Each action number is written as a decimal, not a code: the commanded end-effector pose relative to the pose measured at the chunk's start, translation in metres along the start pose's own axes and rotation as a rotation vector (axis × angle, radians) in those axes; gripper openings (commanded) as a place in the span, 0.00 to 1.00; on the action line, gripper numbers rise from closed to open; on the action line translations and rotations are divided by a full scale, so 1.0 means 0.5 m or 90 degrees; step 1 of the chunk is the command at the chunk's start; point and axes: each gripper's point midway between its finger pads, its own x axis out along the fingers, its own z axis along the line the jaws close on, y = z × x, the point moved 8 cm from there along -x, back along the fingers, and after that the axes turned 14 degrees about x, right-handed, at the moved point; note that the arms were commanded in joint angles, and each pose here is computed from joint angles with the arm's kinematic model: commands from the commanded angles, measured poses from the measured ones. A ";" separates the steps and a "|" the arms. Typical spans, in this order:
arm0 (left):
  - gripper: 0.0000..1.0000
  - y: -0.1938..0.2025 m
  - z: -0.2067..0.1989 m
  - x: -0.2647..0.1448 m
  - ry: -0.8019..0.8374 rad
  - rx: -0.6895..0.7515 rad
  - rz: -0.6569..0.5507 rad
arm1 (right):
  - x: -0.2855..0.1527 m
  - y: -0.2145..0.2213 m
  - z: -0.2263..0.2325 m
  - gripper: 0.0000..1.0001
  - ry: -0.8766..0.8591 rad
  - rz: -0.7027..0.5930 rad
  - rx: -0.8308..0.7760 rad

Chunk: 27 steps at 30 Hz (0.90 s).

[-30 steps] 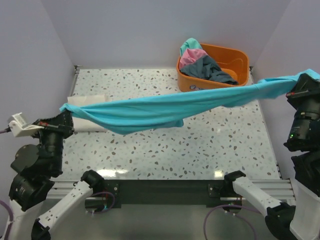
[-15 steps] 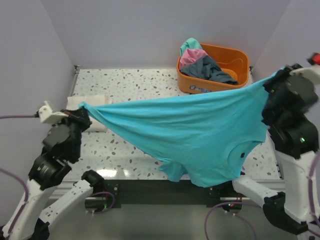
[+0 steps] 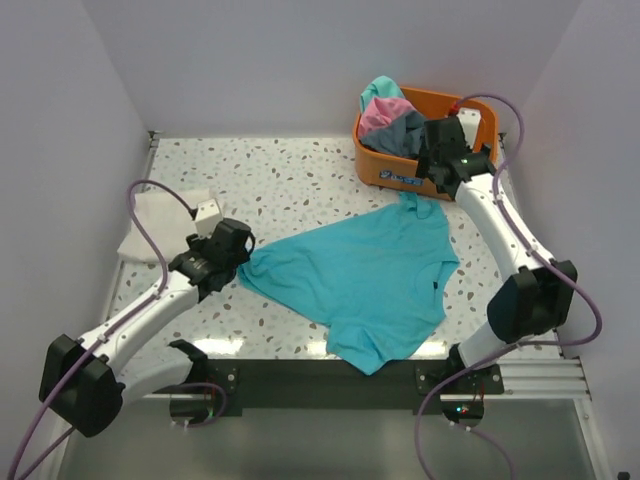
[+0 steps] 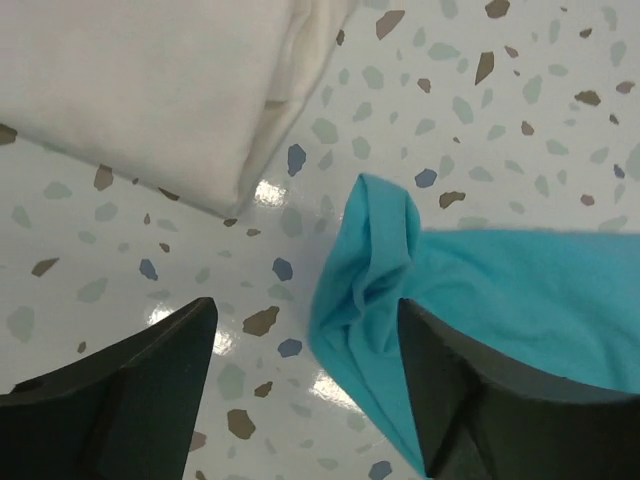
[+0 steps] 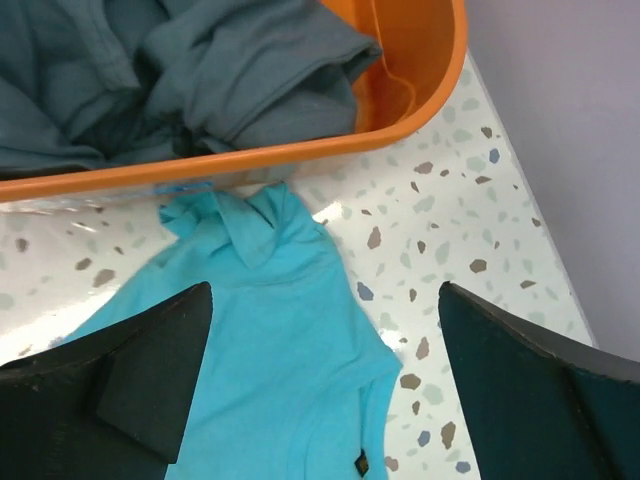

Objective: Fold and stack the t-shirts
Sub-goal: Flatten the tshirt out

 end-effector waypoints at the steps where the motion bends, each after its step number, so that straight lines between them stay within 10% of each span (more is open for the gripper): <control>1: 0.82 -0.029 0.008 0.000 -0.003 -0.056 -0.027 | -0.098 -0.062 -0.033 0.99 -0.080 -0.051 0.083; 4: 1.00 -0.036 0.032 -0.009 -0.013 -0.075 -0.027 | -0.147 -0.033 -0.059 0.99 -0.112 -0.041 0.099; 17: 1.00 -0.011 0.052 -0.006 0.007 -0.104 -0.012 | -0.421 0.449 -0.035 0.99 -0.470 0.309 -0.184; 27: 1.00 0.007 0.044 0.015 0.030 -0.104 0.009 | -0.513 0.683 -0.071 0.86 -0.438 0.400 -0.395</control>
